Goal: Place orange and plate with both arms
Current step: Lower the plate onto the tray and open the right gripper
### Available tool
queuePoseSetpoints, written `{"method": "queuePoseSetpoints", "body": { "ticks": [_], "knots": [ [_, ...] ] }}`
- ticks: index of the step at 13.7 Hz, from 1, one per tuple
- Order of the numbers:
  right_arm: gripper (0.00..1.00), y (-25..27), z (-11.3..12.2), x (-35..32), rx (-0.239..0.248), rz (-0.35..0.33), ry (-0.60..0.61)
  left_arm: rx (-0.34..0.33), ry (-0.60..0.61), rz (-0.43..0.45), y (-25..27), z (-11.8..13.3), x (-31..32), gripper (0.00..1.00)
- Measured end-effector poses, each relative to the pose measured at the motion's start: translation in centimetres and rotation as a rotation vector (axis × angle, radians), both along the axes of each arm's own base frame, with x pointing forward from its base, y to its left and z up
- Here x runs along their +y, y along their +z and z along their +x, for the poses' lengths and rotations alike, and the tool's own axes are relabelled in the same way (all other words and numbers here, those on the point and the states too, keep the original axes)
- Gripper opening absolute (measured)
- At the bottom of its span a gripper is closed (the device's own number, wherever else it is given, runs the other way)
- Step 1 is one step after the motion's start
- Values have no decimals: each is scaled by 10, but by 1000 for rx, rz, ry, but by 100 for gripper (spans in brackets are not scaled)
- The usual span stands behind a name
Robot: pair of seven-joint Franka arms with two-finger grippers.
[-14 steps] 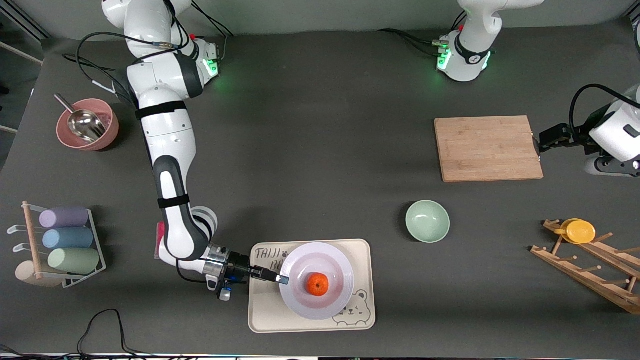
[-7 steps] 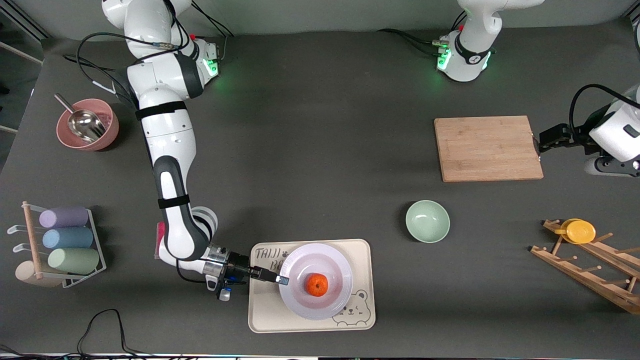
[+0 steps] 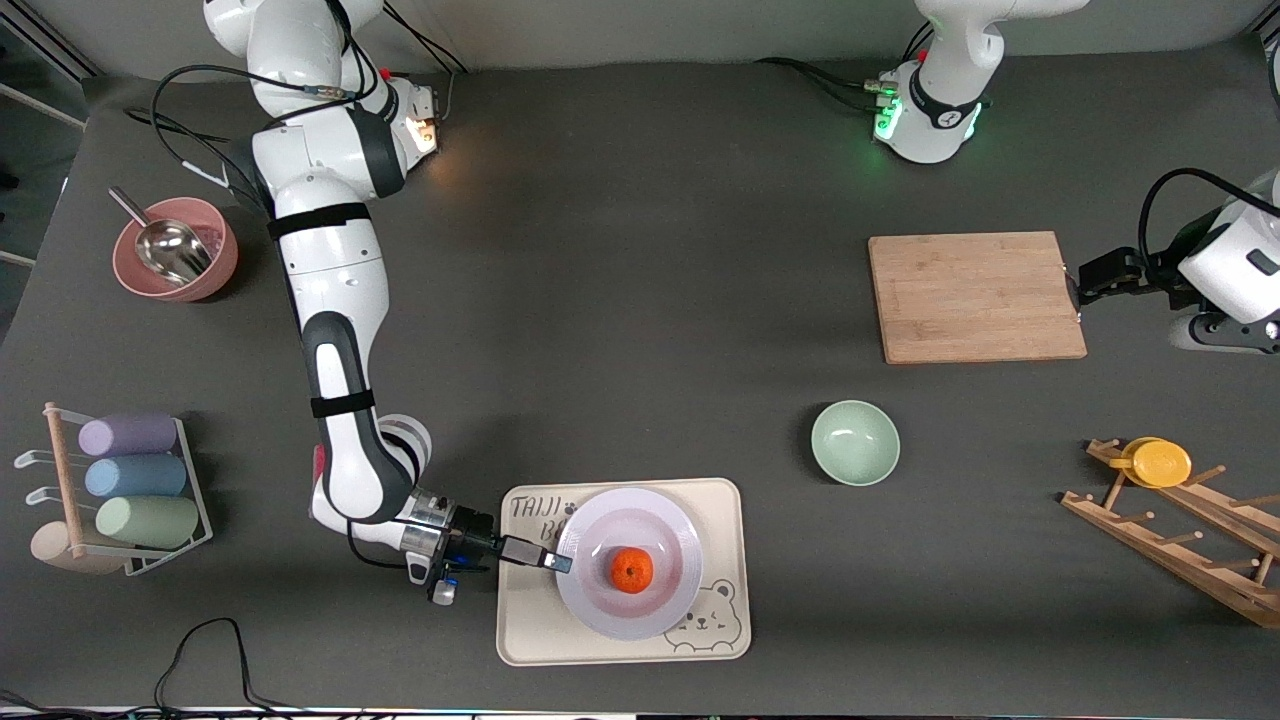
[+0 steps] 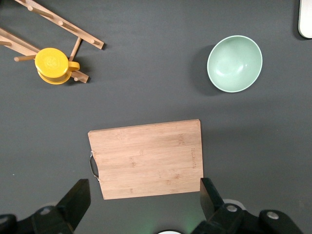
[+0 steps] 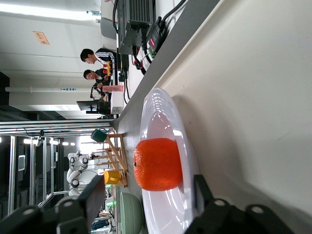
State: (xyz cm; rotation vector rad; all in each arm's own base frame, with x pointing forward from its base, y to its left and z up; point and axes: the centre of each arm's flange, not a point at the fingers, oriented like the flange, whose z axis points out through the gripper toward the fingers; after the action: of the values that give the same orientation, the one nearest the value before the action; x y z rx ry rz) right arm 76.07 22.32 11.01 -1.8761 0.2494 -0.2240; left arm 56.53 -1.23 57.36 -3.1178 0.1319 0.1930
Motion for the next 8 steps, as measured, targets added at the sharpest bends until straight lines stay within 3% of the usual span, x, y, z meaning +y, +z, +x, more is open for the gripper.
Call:
{"method": "queuePoseSetpoints", "body": {
  "ticks": [1, 8],
  "knots": [
    [99, 2, 2, -3, -5, -6, -1, 0, 0, 0, 0, 0, 0, 100],
    [100, 36, 14, -19, -56, -149, 76, 0, 0, 0, 0, 0, -1, 100]
  ]
}}
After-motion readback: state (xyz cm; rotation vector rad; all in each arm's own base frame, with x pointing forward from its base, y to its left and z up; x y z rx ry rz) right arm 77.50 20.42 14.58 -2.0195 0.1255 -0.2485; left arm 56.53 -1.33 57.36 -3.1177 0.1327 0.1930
